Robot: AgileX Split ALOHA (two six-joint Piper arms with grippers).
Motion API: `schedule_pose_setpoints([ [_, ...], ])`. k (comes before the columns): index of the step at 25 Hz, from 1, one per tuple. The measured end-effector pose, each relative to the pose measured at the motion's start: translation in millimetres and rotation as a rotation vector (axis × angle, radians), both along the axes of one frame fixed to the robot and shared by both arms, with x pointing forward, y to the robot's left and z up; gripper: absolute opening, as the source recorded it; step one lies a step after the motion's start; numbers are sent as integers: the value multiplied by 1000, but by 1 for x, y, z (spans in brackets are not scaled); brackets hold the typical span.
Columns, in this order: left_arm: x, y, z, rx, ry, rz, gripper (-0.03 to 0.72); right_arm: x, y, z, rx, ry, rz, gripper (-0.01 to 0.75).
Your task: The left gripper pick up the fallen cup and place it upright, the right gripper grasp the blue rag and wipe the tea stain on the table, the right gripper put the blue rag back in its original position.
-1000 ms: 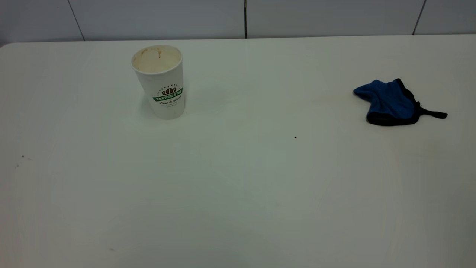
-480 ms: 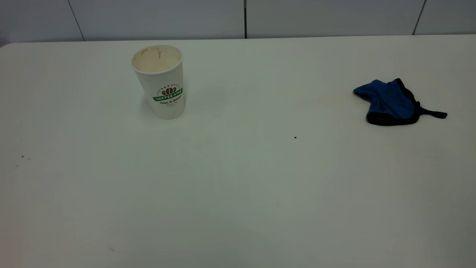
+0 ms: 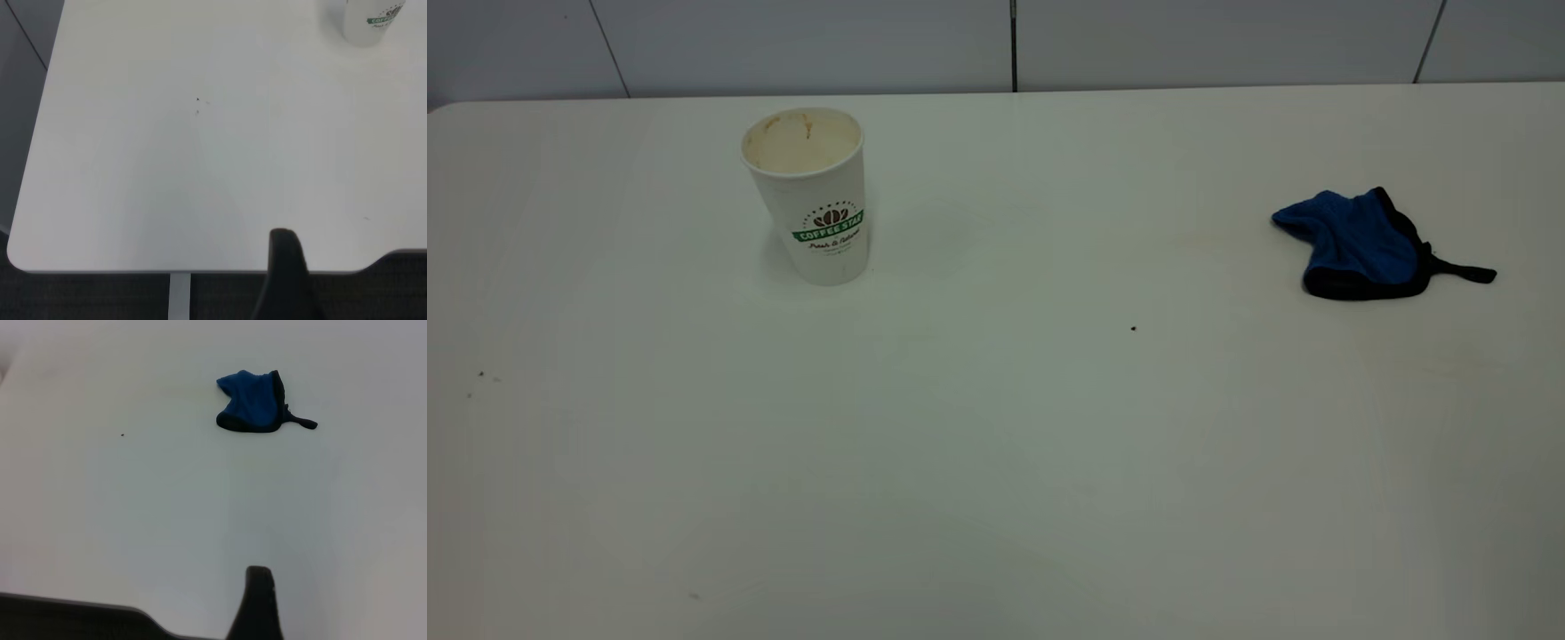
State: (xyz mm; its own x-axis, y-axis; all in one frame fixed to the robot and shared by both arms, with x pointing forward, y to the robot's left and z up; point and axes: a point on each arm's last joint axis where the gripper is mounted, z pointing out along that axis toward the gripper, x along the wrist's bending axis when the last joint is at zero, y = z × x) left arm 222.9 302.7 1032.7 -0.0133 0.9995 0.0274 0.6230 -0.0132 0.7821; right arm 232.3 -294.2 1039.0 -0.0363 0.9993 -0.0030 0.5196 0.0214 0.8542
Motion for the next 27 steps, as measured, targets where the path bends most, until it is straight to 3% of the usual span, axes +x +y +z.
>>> schedule_pose_setpoints([
  [10, 0, 0, 0, 0, 0, 0, 564, 0, 0, 0, -1, 0, 2, 656],
  [27, 0, 0, 0, 0, 0, 0, 564, 0, 0, 0, -1, 0, 2, 248],
])
